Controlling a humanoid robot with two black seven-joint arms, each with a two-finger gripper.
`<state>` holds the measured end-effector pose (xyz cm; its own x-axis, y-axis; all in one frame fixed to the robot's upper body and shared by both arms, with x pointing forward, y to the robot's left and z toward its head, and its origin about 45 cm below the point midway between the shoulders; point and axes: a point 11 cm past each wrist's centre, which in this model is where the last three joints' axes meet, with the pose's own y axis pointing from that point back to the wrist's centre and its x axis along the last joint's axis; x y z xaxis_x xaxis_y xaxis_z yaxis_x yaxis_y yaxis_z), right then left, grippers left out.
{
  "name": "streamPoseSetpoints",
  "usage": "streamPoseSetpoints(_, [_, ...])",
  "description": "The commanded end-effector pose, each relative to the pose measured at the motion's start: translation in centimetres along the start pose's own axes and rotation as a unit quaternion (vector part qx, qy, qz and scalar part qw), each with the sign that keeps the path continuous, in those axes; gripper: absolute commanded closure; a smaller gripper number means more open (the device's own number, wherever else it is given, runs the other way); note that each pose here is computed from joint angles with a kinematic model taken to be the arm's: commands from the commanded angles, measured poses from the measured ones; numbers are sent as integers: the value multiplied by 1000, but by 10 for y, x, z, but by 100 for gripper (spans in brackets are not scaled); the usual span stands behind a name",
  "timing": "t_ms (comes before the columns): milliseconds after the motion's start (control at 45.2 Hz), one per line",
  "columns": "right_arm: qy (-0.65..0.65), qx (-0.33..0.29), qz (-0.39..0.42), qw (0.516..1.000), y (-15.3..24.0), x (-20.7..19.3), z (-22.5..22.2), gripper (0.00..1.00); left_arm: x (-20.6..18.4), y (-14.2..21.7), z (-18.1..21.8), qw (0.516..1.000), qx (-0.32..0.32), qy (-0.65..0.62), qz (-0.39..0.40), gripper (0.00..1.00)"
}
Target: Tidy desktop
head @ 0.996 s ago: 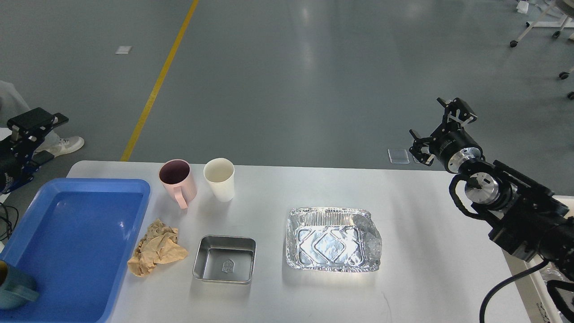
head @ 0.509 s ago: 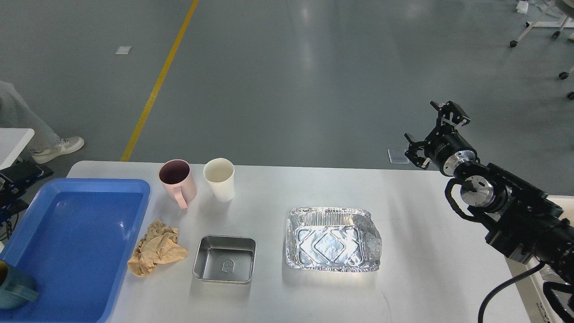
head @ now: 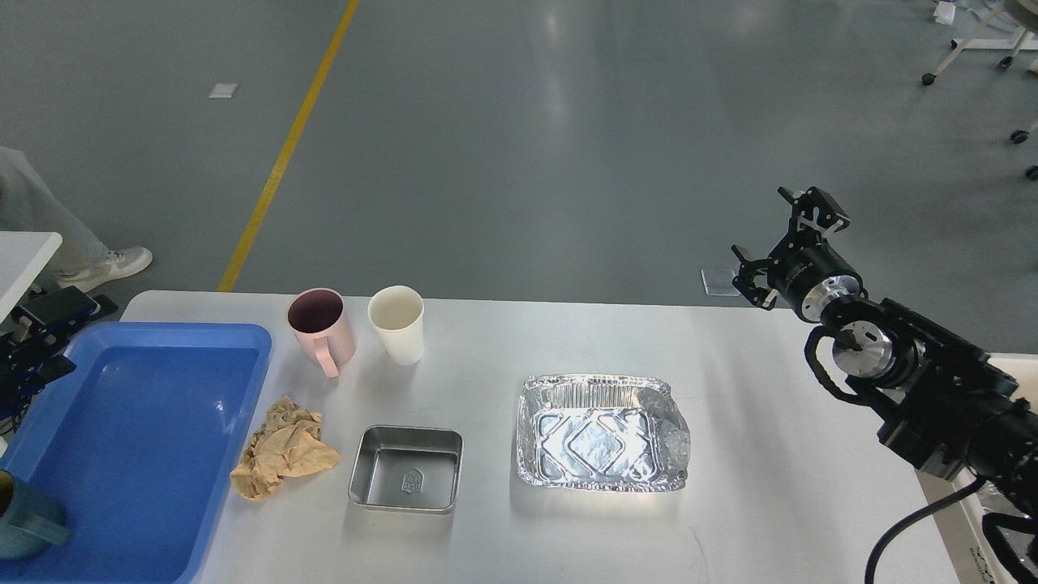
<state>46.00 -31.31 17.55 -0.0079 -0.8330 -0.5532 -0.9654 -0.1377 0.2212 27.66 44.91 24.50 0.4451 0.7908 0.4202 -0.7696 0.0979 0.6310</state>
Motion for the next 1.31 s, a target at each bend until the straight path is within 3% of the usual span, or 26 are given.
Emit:
streamPoseSetpoints(0, [0,-1,0,1000,0,0,1,0,4,13,6,999,-17,-7,-36,5])
streamPoseSetpoints(221, [-1,-1,1,1000,0,1,0,0,33,47,37,995,-70,-29,-65,6])
streamPoseSetpoints(775, [0,-1,1,1000,1,2,1,0,48,76,39,995,-53,-42,-77,8])
streamPoseSetpoints(952, [-1,-2,1,1000,1,2,2,0,38,51,41,995,-67,-30,-71,9])
streamPoseSetpoints(1284, [0,-4,3,1000,3,5,4,0,12,-27,34,996,-73,14,-54,9])
